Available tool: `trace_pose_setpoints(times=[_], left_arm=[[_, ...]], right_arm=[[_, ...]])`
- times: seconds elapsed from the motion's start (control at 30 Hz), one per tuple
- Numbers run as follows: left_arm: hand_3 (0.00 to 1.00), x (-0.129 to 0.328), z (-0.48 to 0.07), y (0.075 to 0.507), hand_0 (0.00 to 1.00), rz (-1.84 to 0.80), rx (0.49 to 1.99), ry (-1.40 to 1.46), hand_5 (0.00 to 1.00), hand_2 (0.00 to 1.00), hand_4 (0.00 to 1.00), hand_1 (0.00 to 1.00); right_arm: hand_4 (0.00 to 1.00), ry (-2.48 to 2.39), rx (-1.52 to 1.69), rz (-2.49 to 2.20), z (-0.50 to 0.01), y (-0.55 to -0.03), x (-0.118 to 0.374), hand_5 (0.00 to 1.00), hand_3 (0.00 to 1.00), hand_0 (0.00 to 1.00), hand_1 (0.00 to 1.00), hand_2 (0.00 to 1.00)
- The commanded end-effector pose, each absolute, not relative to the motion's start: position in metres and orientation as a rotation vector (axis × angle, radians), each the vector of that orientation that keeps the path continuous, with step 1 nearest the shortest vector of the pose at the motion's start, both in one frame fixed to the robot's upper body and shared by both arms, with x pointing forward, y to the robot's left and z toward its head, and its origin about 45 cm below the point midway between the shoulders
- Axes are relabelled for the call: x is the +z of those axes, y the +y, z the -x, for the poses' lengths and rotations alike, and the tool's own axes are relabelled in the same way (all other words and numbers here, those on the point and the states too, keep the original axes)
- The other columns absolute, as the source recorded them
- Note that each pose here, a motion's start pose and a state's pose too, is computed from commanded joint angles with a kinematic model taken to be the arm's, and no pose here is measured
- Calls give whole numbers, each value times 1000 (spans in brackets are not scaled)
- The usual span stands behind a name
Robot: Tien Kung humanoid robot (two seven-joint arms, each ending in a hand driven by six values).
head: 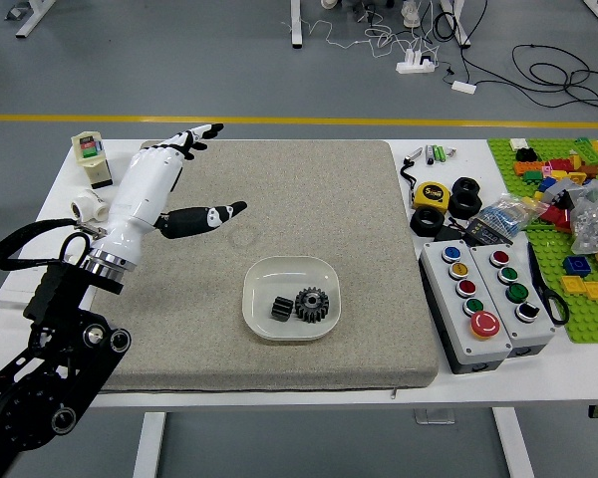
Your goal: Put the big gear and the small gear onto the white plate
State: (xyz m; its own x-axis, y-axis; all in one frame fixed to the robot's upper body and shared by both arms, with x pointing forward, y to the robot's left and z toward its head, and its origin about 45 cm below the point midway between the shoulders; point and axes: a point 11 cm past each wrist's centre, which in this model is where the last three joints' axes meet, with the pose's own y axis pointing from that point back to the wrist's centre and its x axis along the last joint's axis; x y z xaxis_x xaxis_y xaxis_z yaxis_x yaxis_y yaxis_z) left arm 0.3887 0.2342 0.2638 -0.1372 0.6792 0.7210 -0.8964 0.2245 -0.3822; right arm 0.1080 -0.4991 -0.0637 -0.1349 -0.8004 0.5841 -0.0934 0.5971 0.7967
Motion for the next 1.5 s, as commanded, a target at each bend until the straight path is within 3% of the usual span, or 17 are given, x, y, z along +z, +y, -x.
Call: trace_pose_setpoints(times=[0.1, 0.13, 0.3, 0.33, 0.5, 0.53, 0.73, 0.77, 0.97, 1.5], left_arm=[[611, 264, -385, 234, 539, -217, 1388, -857, 412, 671, 849, 623], [663, 264, -385, 235, 596, -196, 1393, -816, 565, 710, 857, 639], [663, 253, -384, 243, 596, -116, 1416, -534, 565, 710, 857, 639], [799, 248, -384, 247, 698, -107, 1423, -480, 701, 791, 870, 722], [799, 233, -383, 265, 698, 9, 1487, -222, 701, 791, 870, 722], [886, 230, -381, 268, 752, 33, 1501, -181, 809, 878, 892, 784], [886, 218, -372, 283, 752, 112, 1547, -63, 809, 878, 892, 784], [833, 217, -370, 285, 771, 117, 1553, -69, 869, 869, 906, 782], [823, 214, -364, 299, 775, 82, 1567, -96, 895, 864, 913, 778], [820, 209, -365, 305, 779, 35, 1581, -109, 908, 864, 910, 780]], right_arm=[[756, -1608, -723, -764, -108, -499, -64, 611, 554, 661, 680, 741], [755, -1607, -723, -764, -108, -499, -64, 612, 554, 661, 680, 741], [755, -1609, -725, -763, -107, -499, -64, 612, 554, 661, 680, 741], [757, -1610, -723, -764, -108, -499, -64, 614, 554, 660, 681, 741], [757, -1612, -717, -767, -111, -500, -62, 614, 554, 660, 681, 741], [755, -1615, -715, -767, -112, -501, -62, 612, 554, 659, 680, 741], [755, -1619, -710, -769, -115, -502, -60, 612, 554, 659, 680, 741], [755, -1619, -709, -770, -115, -502, -60, 610, 554, 661, 680, 741], [755, -1620, -707, -770, -116, -503, -60, 611, 554, 660, 680, 741], [755, -1628, -710, -771, -117, -503, -60, 612, 554, 658, 680, 740]])
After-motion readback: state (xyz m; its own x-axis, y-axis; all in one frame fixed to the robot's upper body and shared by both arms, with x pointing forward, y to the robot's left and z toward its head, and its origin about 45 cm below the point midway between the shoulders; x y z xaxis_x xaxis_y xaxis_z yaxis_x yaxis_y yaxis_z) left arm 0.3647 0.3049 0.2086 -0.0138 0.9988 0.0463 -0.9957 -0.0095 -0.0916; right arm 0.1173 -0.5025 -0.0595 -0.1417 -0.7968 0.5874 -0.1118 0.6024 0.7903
